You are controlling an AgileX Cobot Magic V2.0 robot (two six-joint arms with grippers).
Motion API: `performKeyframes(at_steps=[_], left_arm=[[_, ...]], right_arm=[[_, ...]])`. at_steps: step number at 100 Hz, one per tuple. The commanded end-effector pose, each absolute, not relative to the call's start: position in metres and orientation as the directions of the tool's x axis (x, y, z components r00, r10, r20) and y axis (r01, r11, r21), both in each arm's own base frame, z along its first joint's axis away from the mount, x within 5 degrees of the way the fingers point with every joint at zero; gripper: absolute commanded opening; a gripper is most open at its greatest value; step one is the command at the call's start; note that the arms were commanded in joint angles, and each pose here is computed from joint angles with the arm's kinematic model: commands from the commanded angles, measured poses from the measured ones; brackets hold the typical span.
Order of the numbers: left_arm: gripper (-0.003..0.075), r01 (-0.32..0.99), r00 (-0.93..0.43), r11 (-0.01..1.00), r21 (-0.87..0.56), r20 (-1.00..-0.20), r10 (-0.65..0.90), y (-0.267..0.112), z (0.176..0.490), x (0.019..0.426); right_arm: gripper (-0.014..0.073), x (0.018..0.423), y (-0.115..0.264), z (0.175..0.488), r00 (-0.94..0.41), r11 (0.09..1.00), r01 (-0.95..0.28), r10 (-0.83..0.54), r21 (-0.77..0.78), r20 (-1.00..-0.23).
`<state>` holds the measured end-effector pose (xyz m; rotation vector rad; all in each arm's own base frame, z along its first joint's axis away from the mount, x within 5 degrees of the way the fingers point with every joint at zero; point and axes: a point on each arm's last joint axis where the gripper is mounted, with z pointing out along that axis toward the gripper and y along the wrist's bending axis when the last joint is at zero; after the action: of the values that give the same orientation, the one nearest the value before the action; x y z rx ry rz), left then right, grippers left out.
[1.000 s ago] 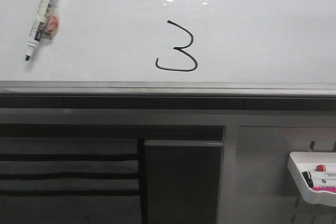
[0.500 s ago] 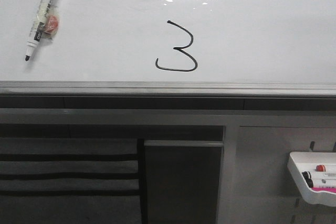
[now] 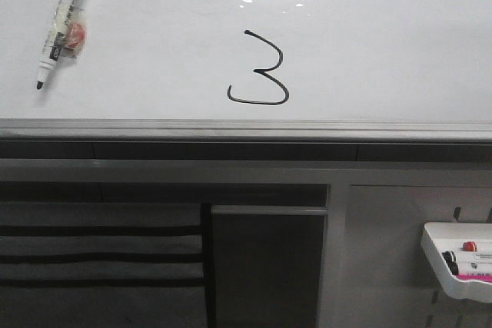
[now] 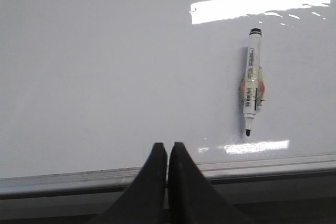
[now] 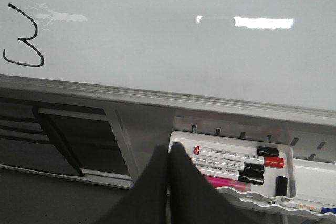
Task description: Write number 3 on whiteboard
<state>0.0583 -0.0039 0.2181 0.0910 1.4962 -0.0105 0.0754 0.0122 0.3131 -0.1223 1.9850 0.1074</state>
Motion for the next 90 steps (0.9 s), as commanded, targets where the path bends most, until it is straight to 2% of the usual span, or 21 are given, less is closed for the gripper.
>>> performKeyframes(at_steps=[1,17,90], left_arm=[[-0.0020,0.041,0.213,0.999,0.001,-0.977,-0.007,-0.0013,0.2291,0.0539],[-0.0020,0.052,0.221,0.999,0.007,-0.975,-0.005,-0.0023,0.2210,0.0521],[-0.0020,0.052,0.217,0.999,0.007,-0.976,-0.005,-0.0024,0.2207,0.0522]], right_arm=[[-0.0069,0.0777,0.0110,0.3256,-0.327,0.993,-0.118,-0.020,0.020,-0.945],[-0.0069,0.0777,0.0110,0.3256,-0.327,0.993,-0.118,-0.020,0.020,-0.945],[-0.0069,0.0777,0.0110,0.3256,-0.327,0.993,-0.118,-0.020,0.020,-0.945]])
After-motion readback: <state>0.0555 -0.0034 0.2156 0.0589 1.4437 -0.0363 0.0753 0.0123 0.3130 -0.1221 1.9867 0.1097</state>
